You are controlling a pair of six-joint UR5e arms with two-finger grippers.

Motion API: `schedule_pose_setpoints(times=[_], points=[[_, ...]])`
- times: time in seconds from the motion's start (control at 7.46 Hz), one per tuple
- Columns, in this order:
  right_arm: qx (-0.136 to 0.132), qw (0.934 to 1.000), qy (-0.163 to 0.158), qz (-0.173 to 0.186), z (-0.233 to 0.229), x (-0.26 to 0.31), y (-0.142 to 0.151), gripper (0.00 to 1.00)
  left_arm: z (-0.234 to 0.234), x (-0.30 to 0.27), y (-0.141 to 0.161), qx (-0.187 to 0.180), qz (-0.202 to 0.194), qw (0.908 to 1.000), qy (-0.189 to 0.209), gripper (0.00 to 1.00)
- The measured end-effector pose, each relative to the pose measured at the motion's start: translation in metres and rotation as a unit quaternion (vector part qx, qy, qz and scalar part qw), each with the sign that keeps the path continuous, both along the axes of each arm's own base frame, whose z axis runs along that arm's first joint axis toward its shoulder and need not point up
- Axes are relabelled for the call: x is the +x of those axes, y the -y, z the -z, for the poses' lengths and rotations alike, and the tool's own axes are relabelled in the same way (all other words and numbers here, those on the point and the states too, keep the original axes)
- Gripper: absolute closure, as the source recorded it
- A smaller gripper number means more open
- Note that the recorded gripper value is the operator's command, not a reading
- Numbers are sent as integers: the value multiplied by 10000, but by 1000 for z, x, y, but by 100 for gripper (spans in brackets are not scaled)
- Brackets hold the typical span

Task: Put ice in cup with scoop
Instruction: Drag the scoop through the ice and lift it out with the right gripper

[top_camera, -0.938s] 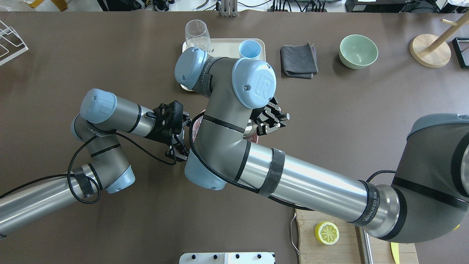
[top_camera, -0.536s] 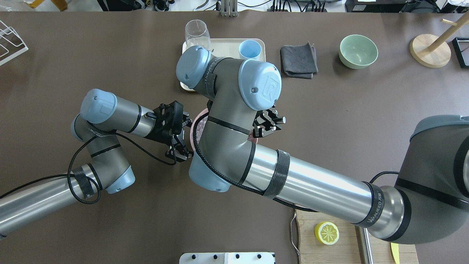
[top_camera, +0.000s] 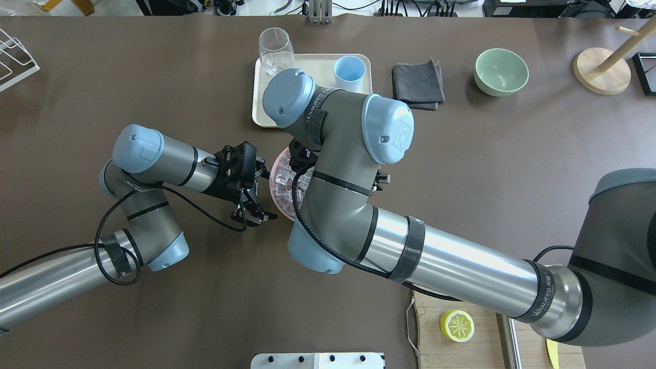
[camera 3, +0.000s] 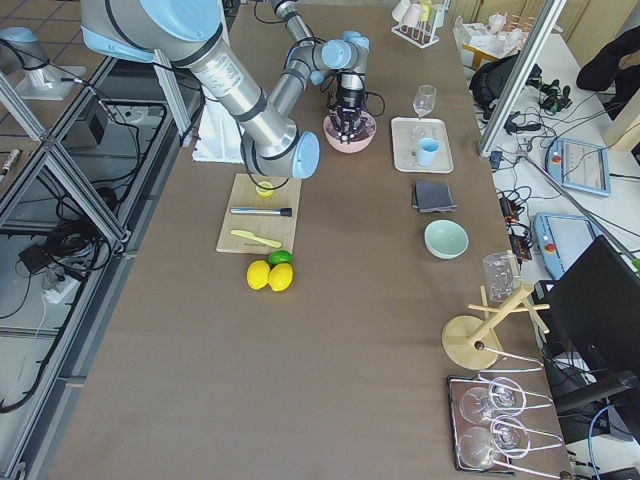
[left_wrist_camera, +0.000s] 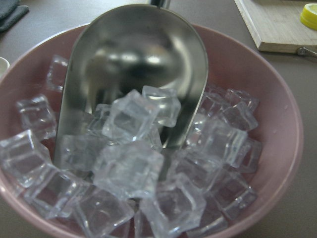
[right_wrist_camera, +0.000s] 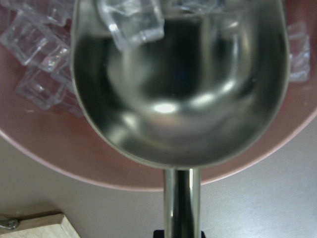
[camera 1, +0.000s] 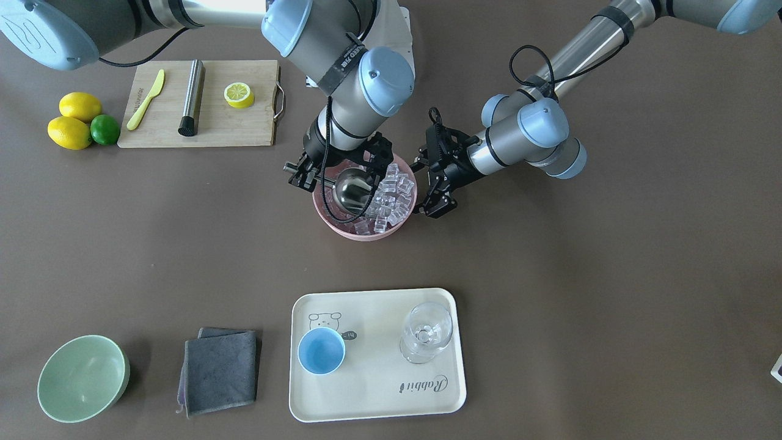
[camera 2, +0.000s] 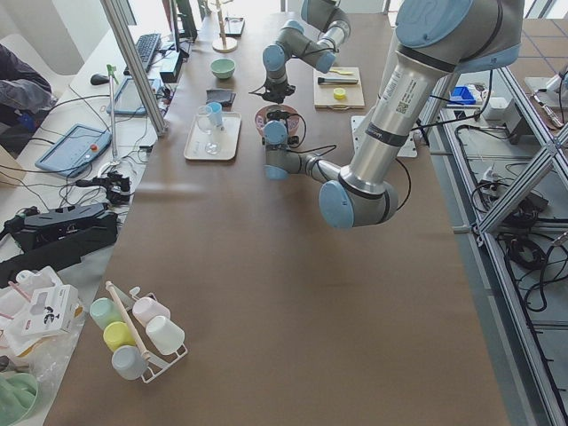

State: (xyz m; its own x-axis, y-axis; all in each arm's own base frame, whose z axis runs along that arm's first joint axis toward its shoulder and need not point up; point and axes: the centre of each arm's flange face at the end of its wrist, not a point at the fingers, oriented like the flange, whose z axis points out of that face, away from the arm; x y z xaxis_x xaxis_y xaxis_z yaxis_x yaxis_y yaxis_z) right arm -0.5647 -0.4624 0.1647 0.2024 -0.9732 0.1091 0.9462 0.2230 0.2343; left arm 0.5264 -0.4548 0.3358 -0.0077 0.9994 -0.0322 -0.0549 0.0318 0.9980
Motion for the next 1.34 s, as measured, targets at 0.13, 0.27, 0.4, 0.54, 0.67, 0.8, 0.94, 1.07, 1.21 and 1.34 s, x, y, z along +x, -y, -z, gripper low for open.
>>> schedule_pose_setpoints(times=[0.13,0.27,0.4,0.54,0.67,0.8,0.94,1.07,1.21,1.34], points=[[23,10000,91,-10,-3,4,-3,100,0,0,0,0,2,10000,3,2],[49,9999,160,-32,-6,11,-7,100,-1,0,0,-2,0,10000,8,2],[69,9997,208,-63,-10,17,-10,100,-1,1,-1,1,-4,10000,10,2],[89,9996,249,-82,-12,22,-13,100,-1,1,-1,4,-9,10000,15,2],[113,9995,294,-95,-13,28,-17,100,-2,3,-2,5,-17,10000,31,2],[127,9993,334,-109,-14,32,-19,100,-3,4,-3,7,-23,10000,42,2],[134,9990,396,-186,-15,39,-24,100,-4,4,-3,11,-27,10000,48,2],[146,9984,475,-284,-18,47,-28,100,-4,4,-3,13,-29,10000,51,2],[197,9971,628,-375,-20,53,-32,100,-6,4,-3,10,-34,10000,62,2],[241,9954,792,-486,-23,58,-34,100,-7,4,-3,8,-34,10000,70,2]])
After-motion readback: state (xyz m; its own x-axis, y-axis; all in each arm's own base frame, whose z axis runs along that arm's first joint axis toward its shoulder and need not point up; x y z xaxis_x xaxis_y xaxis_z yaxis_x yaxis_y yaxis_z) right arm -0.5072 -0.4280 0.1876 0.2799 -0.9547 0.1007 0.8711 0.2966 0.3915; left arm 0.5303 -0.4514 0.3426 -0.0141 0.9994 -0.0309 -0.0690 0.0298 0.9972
